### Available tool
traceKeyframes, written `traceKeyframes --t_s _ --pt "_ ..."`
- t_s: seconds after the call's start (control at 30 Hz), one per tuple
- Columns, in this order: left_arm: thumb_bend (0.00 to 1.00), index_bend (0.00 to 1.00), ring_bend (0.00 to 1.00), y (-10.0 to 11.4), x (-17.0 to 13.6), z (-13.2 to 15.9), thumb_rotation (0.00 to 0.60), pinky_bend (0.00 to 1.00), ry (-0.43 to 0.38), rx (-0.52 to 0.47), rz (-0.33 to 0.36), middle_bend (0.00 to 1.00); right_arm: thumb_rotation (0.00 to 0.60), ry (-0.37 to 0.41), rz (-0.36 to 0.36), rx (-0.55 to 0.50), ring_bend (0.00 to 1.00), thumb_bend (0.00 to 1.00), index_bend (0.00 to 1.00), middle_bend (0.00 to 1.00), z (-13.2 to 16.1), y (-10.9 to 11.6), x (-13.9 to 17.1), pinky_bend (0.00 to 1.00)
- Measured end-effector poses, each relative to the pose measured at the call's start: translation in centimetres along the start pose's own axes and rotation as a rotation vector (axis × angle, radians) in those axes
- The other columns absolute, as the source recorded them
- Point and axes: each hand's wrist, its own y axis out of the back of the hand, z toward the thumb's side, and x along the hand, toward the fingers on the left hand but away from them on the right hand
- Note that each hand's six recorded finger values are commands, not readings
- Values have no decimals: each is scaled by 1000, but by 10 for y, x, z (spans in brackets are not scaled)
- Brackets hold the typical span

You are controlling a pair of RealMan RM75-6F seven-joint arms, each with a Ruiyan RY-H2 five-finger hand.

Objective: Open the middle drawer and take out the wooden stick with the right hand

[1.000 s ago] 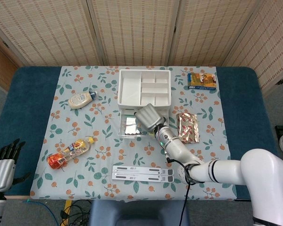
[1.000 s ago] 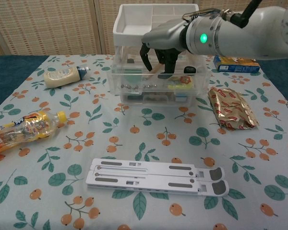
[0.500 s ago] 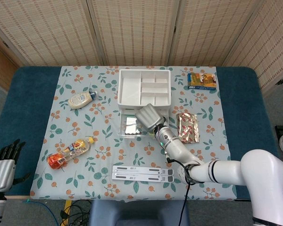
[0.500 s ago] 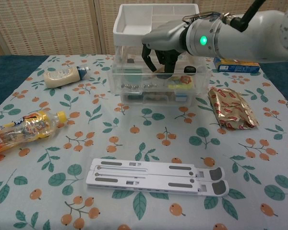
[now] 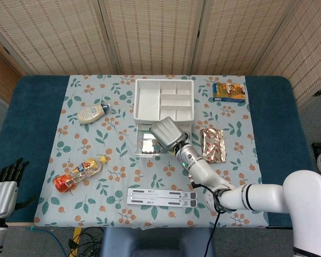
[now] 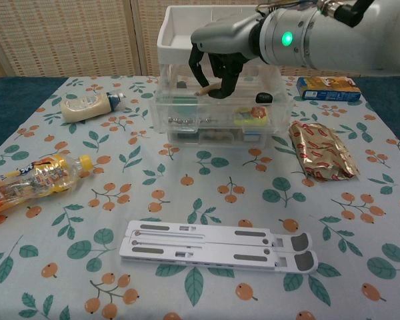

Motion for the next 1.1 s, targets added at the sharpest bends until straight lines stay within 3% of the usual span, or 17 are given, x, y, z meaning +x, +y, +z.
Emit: traceKeyframes --t_s 0.27,0.57,0.67,1.1 --pt "136 98 100 0 0 0 600 105 -2 3 -2 67 600 8 -61 -100 1000 466 577 1000 -10 21 23 1000" --pt "136 98 100 0 4 9 600 105 -29 0 -1 67 600 3 -95 -195 1000 467 577 1000 -34 28 74 1000" --pt "136 98 100 0 5 12 600 105 -34 -1 -3 67 600 -14 -85 -214 1000 467 577 1000 -46 19 93 1000" --pt "136 98 100 4 9 18 600 105 -54 6 9 67 600 -65 40 -299 1000 467 577 1000 -75 -59 158 1000"
